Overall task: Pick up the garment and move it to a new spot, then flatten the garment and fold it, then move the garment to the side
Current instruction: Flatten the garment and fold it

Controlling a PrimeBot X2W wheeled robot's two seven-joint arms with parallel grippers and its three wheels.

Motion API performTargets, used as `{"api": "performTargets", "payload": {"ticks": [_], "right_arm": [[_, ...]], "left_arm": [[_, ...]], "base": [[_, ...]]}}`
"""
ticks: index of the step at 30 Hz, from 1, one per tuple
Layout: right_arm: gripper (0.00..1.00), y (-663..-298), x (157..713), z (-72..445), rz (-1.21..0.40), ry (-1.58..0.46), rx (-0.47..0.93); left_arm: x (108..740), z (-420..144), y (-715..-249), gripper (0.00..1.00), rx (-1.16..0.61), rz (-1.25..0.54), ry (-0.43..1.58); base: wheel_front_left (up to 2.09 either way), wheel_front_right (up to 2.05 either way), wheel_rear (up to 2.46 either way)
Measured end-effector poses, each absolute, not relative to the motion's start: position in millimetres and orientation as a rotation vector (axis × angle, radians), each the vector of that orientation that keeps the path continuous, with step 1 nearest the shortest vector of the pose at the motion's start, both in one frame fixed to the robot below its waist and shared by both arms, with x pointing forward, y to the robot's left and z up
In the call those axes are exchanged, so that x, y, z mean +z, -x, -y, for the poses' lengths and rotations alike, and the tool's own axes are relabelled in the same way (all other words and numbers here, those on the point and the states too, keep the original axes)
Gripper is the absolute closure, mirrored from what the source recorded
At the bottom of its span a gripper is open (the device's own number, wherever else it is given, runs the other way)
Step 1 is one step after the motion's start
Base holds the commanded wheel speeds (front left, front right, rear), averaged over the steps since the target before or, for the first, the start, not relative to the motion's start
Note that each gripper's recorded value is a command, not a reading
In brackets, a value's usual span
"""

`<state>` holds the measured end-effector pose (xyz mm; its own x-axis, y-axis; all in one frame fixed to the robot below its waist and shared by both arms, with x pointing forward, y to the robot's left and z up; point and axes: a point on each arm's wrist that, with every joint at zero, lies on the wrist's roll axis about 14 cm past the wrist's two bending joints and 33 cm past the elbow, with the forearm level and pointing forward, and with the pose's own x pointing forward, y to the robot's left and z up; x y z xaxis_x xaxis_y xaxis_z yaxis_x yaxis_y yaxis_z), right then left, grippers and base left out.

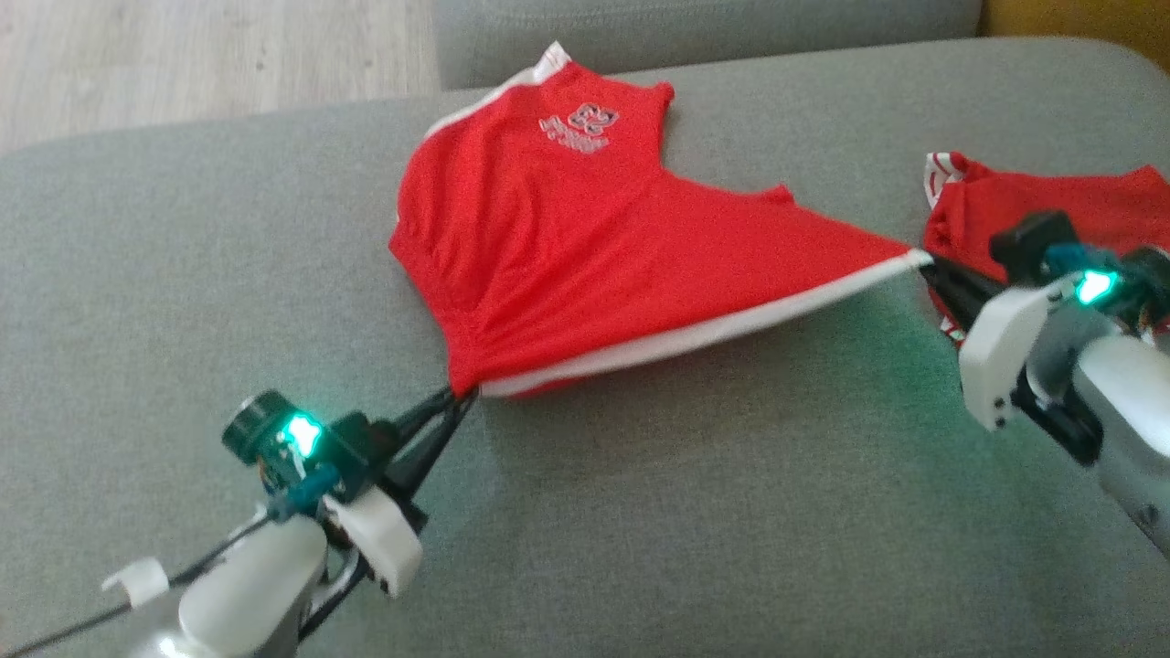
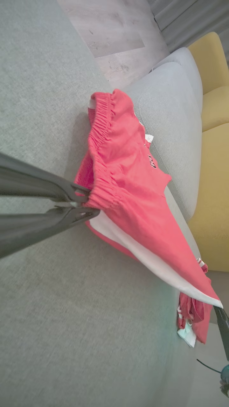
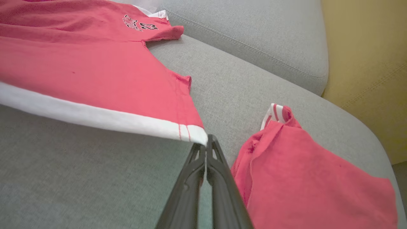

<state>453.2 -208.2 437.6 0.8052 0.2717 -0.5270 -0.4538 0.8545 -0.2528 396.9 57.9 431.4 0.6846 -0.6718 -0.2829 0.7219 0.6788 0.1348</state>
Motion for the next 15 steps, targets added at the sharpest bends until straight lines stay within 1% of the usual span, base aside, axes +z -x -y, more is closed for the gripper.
{"api": "performTargets", "payload": {"ticks": [7,15], "right_arm": [[1.00,-412.2,435.1,217.5,-0.546,0.359,0.420],[1.00,-366.7,439.3,245.5,-0.610,0.360,0.406]], "left_arm": [[428.6,-49.8,-361.0,1.00,-0.825,-0.225,-0.225],[427.8,-30.3,-316.1,1.00,-0.895,-0.237,-0.175]], "base": [[0.00,0.00,0.00],[0.00,0.00,0.00]]}}
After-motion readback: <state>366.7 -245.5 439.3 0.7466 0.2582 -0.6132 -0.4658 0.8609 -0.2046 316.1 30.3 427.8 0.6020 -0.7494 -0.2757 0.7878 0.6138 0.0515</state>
